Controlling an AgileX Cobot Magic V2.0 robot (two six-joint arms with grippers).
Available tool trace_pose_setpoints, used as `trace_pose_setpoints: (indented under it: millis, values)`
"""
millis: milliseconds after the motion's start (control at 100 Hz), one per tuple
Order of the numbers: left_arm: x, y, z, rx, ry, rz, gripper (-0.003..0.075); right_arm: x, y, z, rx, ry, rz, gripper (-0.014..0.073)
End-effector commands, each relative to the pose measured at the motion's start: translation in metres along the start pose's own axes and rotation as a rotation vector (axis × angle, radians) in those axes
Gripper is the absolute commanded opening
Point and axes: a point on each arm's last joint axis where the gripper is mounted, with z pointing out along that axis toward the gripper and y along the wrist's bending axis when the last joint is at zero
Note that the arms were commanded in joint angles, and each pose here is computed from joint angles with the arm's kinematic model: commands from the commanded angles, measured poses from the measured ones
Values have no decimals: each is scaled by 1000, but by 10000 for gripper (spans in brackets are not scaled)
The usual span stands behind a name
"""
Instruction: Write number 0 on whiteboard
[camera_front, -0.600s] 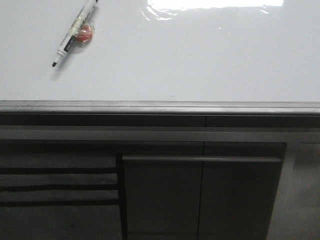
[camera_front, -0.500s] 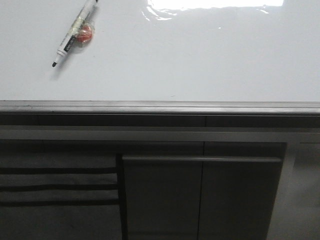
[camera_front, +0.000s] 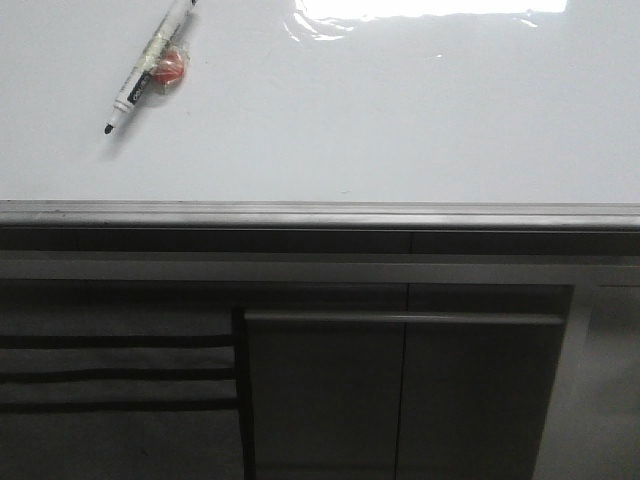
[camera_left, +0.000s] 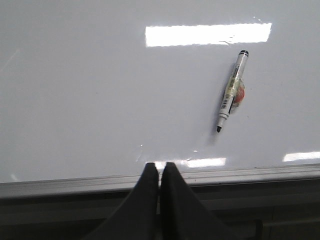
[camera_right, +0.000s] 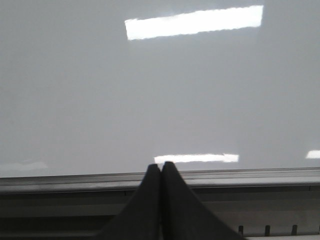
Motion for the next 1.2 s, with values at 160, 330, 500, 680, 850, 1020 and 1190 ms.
trace_pose_setpoints:
  millis: [160,330,500,680,850,1020,1190]
  values:
    - [0,0,-2,-5,-78,-11,-20,-3,0,-1,-1,-77,-2,-73]
    - [-1,0,-2,-5,-89,-16,-20,-7,0,-1,-3,-102,-2,-73]
    - [-27,1,-5,-4,-148,-63,-20,-35,1,-5,4,-88,-2,-73]
    - [-77,0,-11,10,-118,-55,-20,-78,2,-8,13,-35,-22,-73]
    - [-113,1,1,9,70,0,-20,-114,2,2,21,132,-118,-73]
    - [-130,0,23,18,253,-6,-20,-138,4,21,14,273,-102,-73]
    - [-124,0,46,17,306,-10,-20,-138,5,38,4,307,-77,-73]
